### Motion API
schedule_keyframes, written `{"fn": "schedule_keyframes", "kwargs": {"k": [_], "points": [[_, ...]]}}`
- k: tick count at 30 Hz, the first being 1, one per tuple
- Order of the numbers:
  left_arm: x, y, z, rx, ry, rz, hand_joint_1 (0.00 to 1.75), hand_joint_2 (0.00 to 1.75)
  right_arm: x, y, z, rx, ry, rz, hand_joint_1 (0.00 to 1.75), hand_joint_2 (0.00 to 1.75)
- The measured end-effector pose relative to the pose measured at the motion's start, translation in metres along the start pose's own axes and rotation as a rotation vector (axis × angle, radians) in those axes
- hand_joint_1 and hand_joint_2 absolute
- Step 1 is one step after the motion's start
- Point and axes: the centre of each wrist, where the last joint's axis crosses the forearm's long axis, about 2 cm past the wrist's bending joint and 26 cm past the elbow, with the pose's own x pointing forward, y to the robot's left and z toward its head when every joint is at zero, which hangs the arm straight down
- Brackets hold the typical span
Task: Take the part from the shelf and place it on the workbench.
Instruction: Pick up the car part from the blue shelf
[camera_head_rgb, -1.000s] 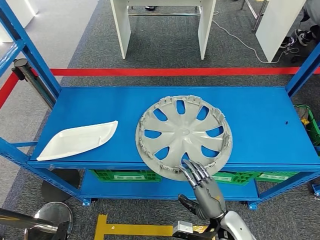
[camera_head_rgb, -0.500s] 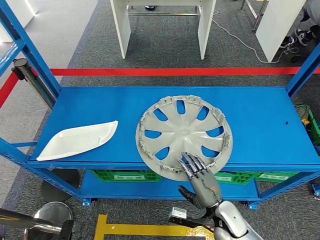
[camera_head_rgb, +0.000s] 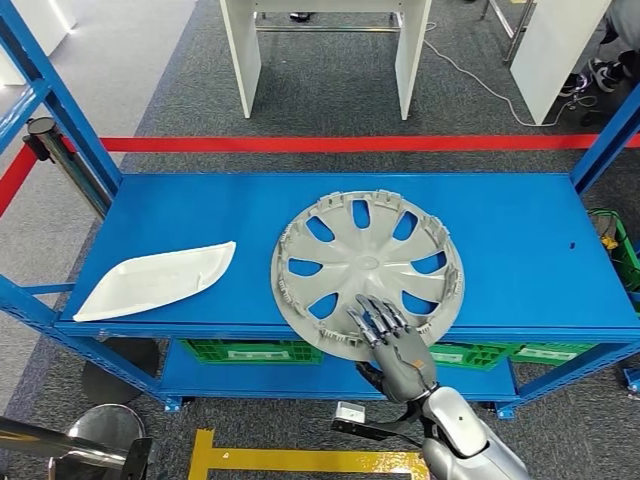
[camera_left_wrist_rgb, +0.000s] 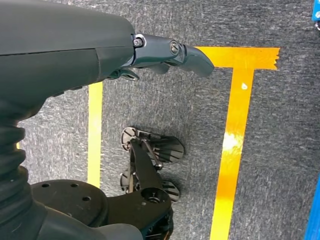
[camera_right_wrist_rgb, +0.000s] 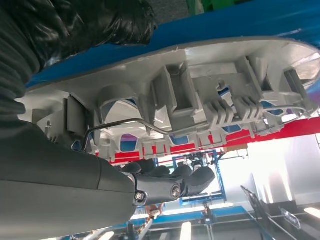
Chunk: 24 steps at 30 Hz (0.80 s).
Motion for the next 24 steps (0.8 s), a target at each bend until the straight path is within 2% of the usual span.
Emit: {"fn": "schedule_keyframes", "kwargs": {"k": [24], "points": [[0.001,-0.003,0.0,-0.015,-0.006,-0.04,0.0,1.75,-0.006,-0.005,-0.042,0.125,0.01,0.139,0.0,1.75]]}}
